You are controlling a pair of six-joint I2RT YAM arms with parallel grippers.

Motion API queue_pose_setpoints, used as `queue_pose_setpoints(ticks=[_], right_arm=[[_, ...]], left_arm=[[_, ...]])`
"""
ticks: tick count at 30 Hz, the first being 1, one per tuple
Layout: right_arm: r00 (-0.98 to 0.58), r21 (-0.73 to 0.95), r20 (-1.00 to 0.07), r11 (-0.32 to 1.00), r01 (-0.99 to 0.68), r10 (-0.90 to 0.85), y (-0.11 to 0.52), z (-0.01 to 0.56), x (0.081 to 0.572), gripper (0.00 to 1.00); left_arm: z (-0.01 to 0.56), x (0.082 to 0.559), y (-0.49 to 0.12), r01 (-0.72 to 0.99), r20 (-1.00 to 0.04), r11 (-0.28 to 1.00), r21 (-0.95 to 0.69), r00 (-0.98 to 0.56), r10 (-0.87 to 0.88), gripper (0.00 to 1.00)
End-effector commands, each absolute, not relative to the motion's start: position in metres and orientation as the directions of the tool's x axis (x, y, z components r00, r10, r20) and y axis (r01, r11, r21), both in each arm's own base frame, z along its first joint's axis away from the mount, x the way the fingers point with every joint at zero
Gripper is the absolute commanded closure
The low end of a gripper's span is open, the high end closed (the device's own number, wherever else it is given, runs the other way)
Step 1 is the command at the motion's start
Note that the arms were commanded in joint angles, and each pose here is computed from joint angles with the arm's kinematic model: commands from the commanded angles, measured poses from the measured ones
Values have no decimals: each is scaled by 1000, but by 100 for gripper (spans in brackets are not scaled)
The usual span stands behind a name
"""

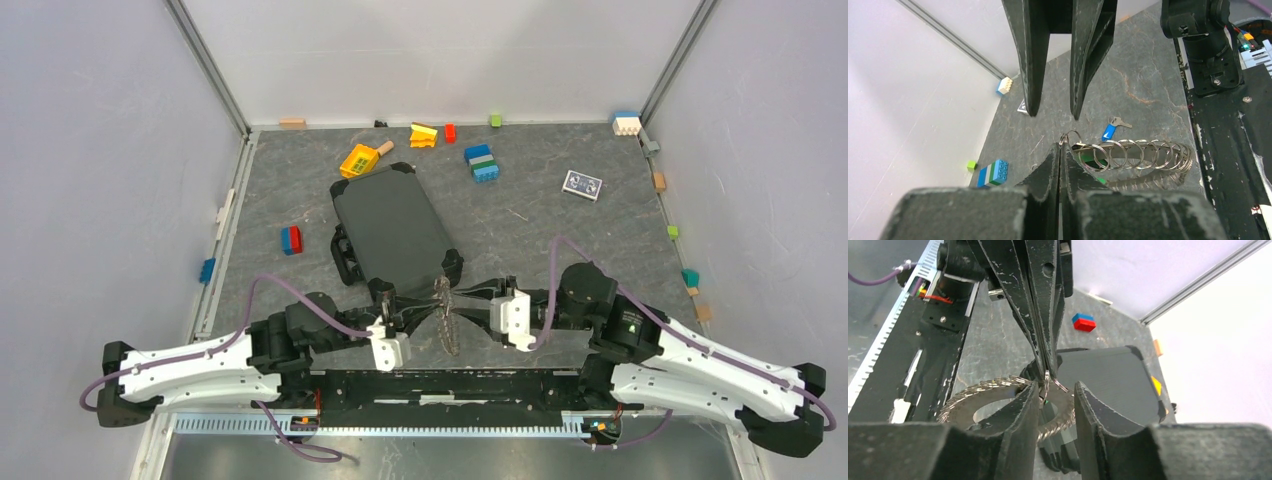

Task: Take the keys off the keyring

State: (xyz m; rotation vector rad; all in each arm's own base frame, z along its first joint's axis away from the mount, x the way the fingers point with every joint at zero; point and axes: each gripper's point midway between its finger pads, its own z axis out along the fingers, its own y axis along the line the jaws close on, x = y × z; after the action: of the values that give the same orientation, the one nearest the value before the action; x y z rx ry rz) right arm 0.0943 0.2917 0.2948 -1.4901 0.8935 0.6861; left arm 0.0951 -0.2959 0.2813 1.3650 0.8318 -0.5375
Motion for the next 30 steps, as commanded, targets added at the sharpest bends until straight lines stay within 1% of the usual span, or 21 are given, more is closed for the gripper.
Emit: queue_pose_setpoints(ticks=[1,6,14,19,25,30], right_arm=[[567,-568,-823,86,-819,-29,289,322,94,61],[543,-537,-840,134,-833,15,287,321,94,61],[447,-440,-889,85,-894,101,299,311,81,61],[409,-400,-905,95,-912,115,303,308,83,63],[378,-362,-921,150,-920,94,303,303,93,67],[363,-347,-929,168,-923,74,303,298,98,69]], left_arm=[[314,96,-285,742,-773,265,616,634,24,98],[319,95,-279,744,-777,290,602,629,-2,98],[320,94,-279,748,-779,290,598,626,-8,98],[320,94,-281,746,-777,288,601,629,-8,98],[321,92,-280,746,-775,286,602,631,-16,98],[322,92,-280,747,-775,285,601,632,-21,98]])
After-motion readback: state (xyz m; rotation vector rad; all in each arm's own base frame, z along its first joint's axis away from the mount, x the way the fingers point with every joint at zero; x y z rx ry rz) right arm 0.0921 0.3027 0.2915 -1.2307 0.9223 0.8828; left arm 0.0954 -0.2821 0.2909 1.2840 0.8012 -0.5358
